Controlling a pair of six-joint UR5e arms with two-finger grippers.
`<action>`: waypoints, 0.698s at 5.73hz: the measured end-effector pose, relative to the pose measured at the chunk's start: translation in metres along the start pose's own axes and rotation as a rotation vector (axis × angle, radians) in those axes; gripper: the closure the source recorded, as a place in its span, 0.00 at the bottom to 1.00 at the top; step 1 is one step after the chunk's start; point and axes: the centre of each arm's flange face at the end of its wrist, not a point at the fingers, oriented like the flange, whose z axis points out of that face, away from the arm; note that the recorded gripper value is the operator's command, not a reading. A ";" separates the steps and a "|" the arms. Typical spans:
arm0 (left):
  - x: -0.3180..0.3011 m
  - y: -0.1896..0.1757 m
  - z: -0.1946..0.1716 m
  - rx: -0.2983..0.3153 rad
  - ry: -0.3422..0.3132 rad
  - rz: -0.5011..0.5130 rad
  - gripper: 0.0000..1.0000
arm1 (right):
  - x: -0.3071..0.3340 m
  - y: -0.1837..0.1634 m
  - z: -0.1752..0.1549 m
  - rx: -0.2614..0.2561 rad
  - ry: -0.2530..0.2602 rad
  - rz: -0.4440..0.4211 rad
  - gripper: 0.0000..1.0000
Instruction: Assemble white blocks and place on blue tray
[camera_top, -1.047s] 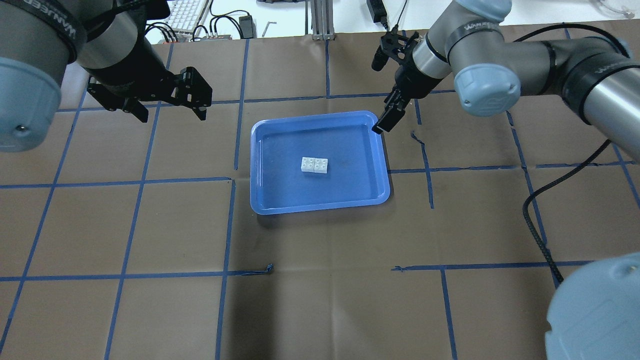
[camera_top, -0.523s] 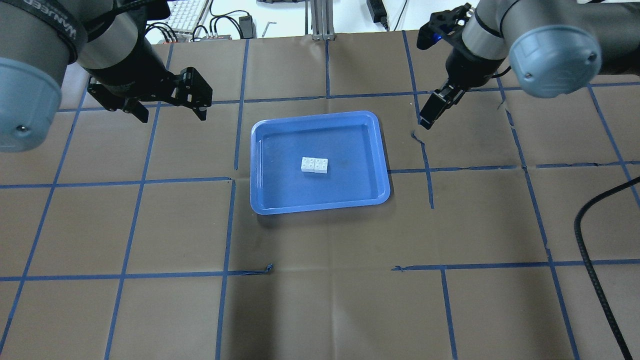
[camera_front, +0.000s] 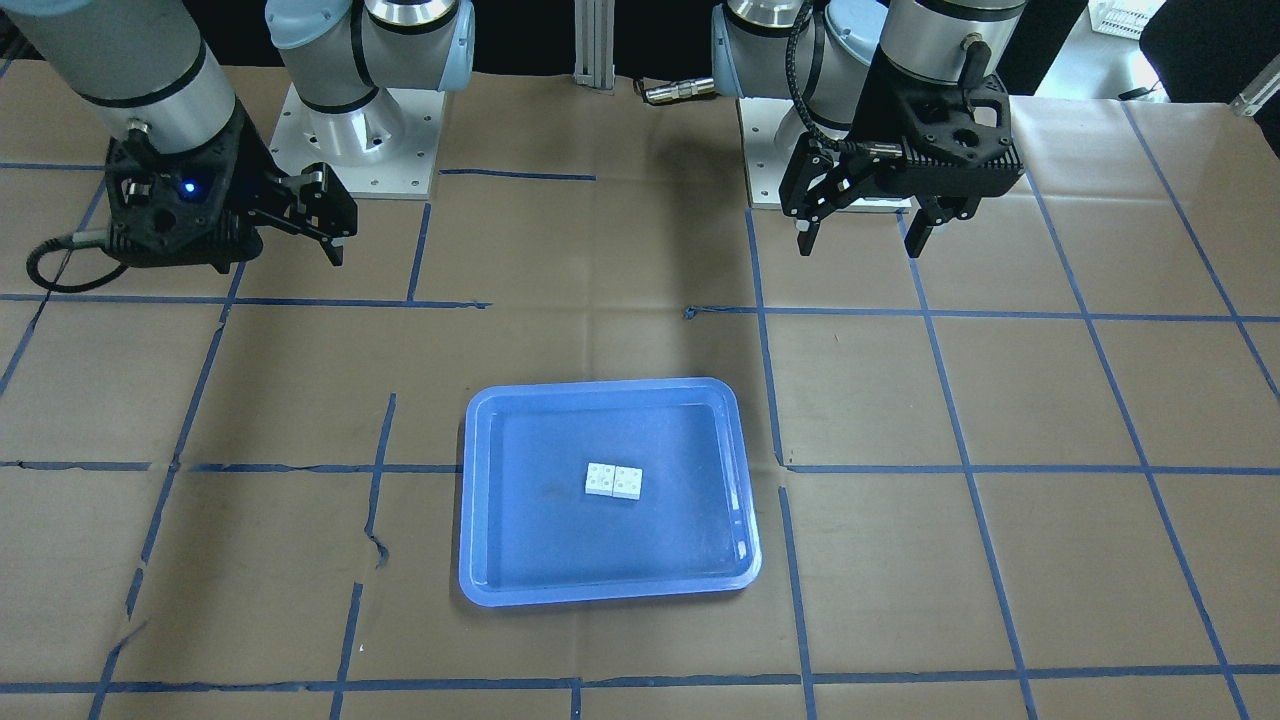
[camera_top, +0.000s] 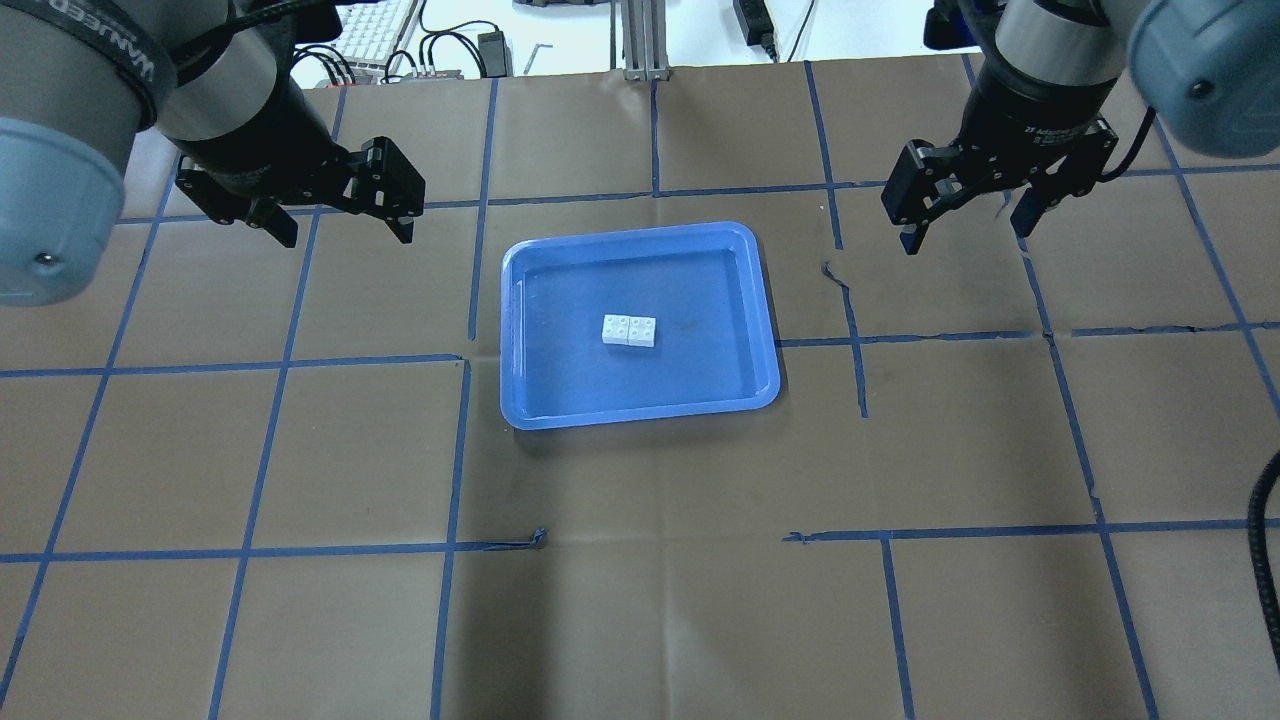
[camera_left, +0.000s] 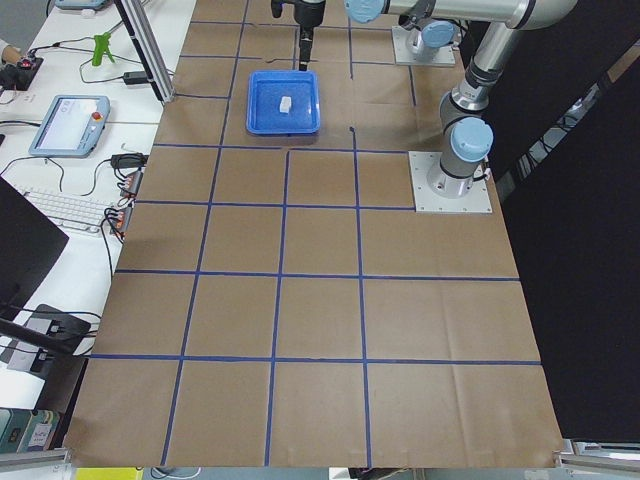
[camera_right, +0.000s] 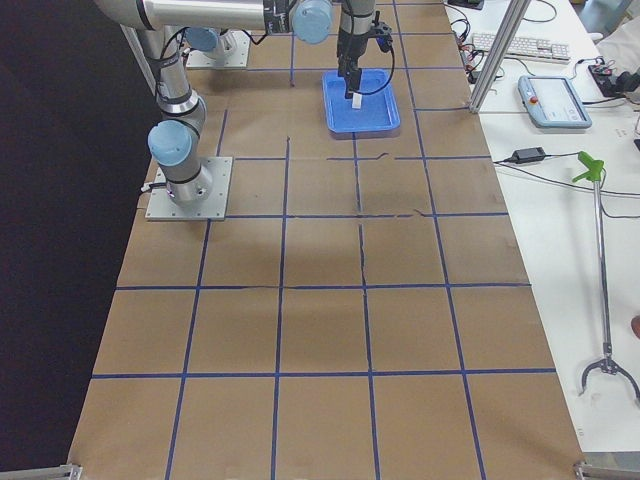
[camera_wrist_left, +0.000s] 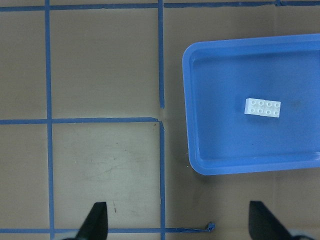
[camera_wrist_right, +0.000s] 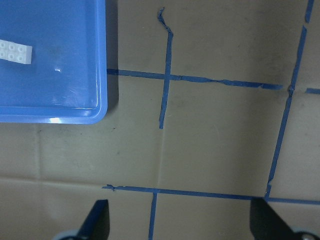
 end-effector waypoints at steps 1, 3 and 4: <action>0.000 0.000 0.000 0.000 0.000 0.000 0.01 | -0.008 0.001 -0.009 -0.001 -0.019 0.058 0.00; 0.000 0.000 0.000 0.001 -0.001 0.000 0.01 | -0.013 0.000 -0.010 -0.003 -0.038 0.080 0.00; 0.000 0.000 0.000 0.001 -0.001 0.000 0.01 | -0.013 -0.001 -0.009 -0.001 -0.036 0.081 0.00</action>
